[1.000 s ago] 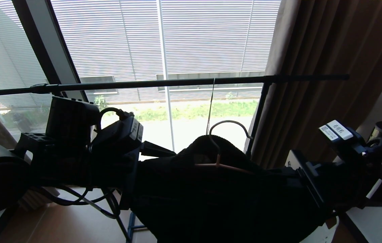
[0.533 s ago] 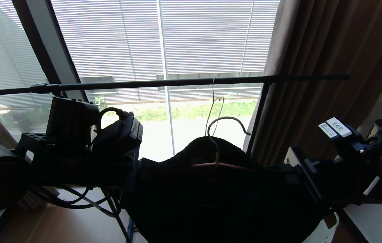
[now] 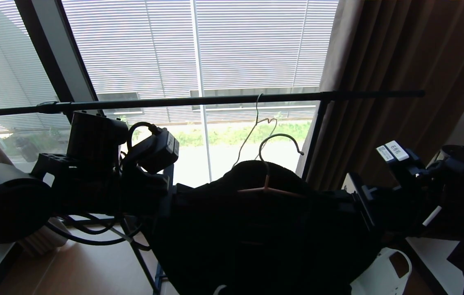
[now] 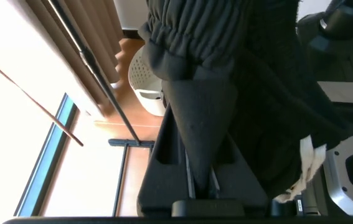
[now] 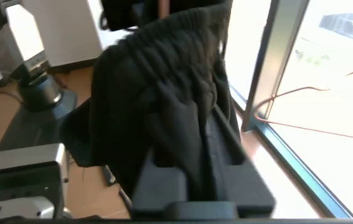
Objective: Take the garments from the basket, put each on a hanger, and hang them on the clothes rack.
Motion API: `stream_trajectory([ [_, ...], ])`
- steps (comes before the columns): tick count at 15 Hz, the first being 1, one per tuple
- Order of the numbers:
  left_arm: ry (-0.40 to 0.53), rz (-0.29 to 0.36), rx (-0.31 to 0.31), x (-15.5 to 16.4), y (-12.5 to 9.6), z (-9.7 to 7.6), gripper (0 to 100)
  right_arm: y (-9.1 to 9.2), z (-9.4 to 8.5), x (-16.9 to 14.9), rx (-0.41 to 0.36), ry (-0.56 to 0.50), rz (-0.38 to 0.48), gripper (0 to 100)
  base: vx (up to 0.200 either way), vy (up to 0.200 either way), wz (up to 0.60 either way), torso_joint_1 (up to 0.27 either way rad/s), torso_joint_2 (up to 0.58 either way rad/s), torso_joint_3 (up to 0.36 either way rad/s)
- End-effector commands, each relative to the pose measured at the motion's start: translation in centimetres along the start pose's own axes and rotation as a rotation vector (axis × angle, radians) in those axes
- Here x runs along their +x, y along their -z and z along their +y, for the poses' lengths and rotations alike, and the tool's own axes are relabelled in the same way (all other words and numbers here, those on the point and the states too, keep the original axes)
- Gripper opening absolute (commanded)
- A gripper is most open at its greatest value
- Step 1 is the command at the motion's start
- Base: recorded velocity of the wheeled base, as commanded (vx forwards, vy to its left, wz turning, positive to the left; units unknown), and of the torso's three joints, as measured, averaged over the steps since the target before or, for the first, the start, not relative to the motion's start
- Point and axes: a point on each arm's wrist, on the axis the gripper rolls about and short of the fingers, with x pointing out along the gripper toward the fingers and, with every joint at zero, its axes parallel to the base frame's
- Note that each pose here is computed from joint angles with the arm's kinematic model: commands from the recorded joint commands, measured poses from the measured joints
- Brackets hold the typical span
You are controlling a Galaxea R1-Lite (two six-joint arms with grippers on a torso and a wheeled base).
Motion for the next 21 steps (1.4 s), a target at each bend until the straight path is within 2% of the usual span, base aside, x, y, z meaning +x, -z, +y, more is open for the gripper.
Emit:
stream_trajectory([
  [1, -0.004, 0.001, -0.002, 0.0, 0.1, 0.2, 0, 0.2, -0.3, -0.2, 0.01, 0.01, 0.004, 100, 0.0, 0.0, 0.0, 0.0, 0.0, 0.0],
  [6, -0.074, -0.011, 0.001, -2.1, -0.2, 0.7, 0, -0.4, -1.2, -1.9, -0.01, 0.081, -0.014, 100, 0.0, 0.0, 0.0, 0.0, 0.0, 0.0],
  [10, -0.134, -0.027, -0.012, -3.9, -0.7, 0.9, 0, -0.9, -1.2, -2.5, -0.027, 0.104, -0.027, 100, 0.0, 0.0, 0.0, 0.0, 0.0, 0.0],
  [14, -0.177, -0.042, -0.019, -5.3, -1.2, 1.0, 0, -0.6, -1.5, -2.5, -0.018, 0.11, -0.021, 100, 0.0, 0.0, 0.0, 0.0, 0.0, 0.0],
  [17, -0.209, -0.054, -0.005, -6.4, -1.6, 1.0, 0, 0.1, -2.0, -2.3, -0.01, 0.111, -0.005, 100, 0.0, 0.0, 0.0, 0.0, 0.0, 0.0],
  [19, -0.222, -0.063, -0.015, -7.0, -1.9, 0.4, 0, 1.2, -3.1, -2.2, -0.001, 0.126, 0.016, 100, 0.0, 0.0, 0.0, 0.0, 0.0, 0.0],
  [21, -0.251, -0.063, -0.019, -7.7, -1.9, 0.7, 0, 1.8, -3.7, -2.1, 0.017, 0.13, 0.025, 100, 0.0, 0.0, 0.0, 0.0, 0.0, 0.0],
])
